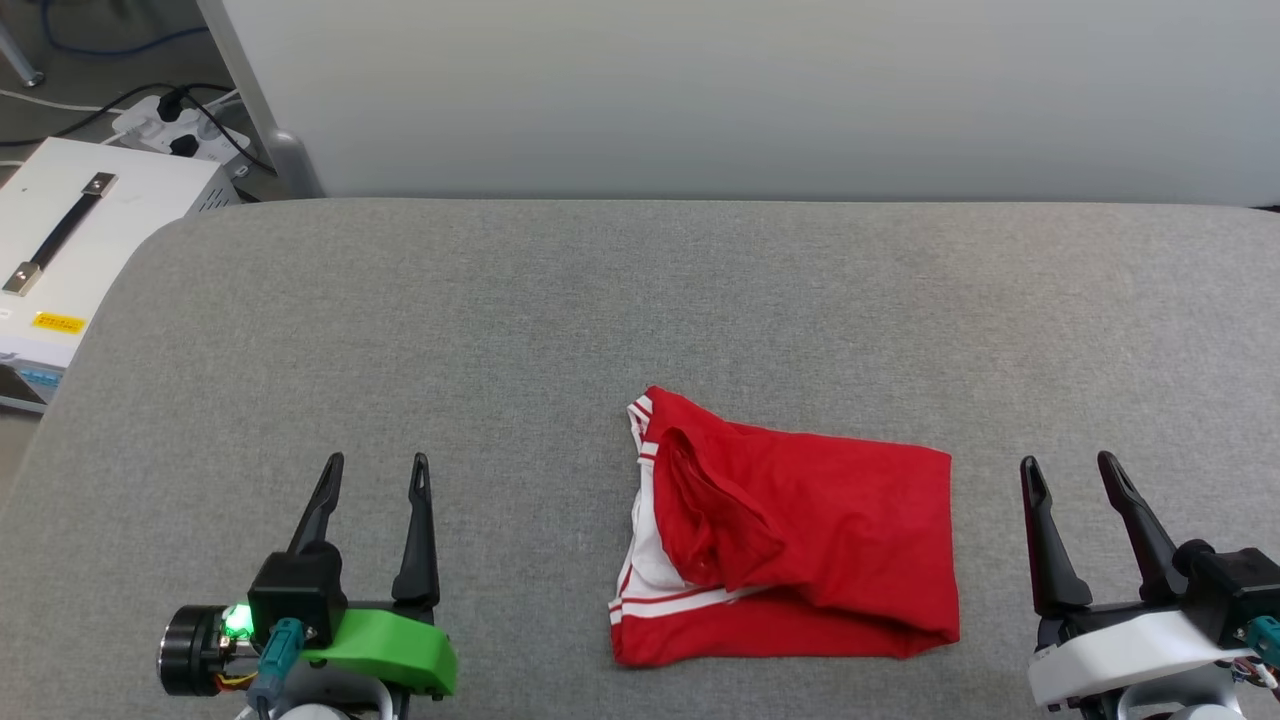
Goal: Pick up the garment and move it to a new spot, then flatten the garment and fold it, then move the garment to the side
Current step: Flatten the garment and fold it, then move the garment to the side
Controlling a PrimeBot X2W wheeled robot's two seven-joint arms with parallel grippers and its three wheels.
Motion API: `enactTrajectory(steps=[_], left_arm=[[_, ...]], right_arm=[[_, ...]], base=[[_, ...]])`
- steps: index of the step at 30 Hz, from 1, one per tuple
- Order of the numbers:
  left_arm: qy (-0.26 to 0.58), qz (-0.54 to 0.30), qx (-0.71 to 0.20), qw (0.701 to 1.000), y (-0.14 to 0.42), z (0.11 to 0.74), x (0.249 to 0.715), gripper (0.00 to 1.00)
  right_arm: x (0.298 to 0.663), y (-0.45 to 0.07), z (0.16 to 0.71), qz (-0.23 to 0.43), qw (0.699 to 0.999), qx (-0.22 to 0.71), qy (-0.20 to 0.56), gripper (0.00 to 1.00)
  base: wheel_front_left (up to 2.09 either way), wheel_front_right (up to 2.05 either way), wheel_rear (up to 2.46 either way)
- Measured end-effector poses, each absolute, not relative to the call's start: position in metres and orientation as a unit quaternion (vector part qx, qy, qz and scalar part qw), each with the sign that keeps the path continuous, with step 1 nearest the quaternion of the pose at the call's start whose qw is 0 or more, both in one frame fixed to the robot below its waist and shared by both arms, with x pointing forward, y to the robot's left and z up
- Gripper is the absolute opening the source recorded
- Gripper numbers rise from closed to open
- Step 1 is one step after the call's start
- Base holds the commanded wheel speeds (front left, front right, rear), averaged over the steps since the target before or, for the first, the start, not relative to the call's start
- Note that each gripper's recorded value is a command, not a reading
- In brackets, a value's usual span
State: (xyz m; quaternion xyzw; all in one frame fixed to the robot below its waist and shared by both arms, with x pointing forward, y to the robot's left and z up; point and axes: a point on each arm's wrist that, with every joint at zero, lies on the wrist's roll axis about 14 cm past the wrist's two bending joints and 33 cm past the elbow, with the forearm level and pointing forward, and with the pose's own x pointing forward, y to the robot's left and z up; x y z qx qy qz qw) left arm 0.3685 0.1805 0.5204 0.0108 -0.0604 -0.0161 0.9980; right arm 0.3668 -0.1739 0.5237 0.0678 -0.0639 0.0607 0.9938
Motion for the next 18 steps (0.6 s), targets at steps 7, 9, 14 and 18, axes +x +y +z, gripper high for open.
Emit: enactTrajectory(steps=[7,9,14,18], left_arm=[[-0.057,-0.014,0.011,0.998,0.182,0.519,0.369,1.0],[-0.056,-0.014,0.011,0.998,0.182,0.517,0.369,1.0],[-0.049,-0.014,0.011,0.999,0.182,0.513,0.369,1.0],[-0.043,-0.012,0.011,0.999,0.183,0.509,0.37,1.0]], right_arm=[[0.37,-0.174,0.528,0.068,0.994,0.052,-0.07,1.0],[0.377,-0.175,0.538,0.074,0.993,0.041,-0.081,1.0],[0.41,-0.177,0.585,0.1,0.987,-0.001,-0.127,1.0],[0.435,-0.174,0.6,0.128,0.987,-0.023,-0.092,1.0]], base=[[0.0,0.0,0.0],[0.0,0.0,0.0],[0.0,0.0,0.0],[0.0,0.0,0.0]])
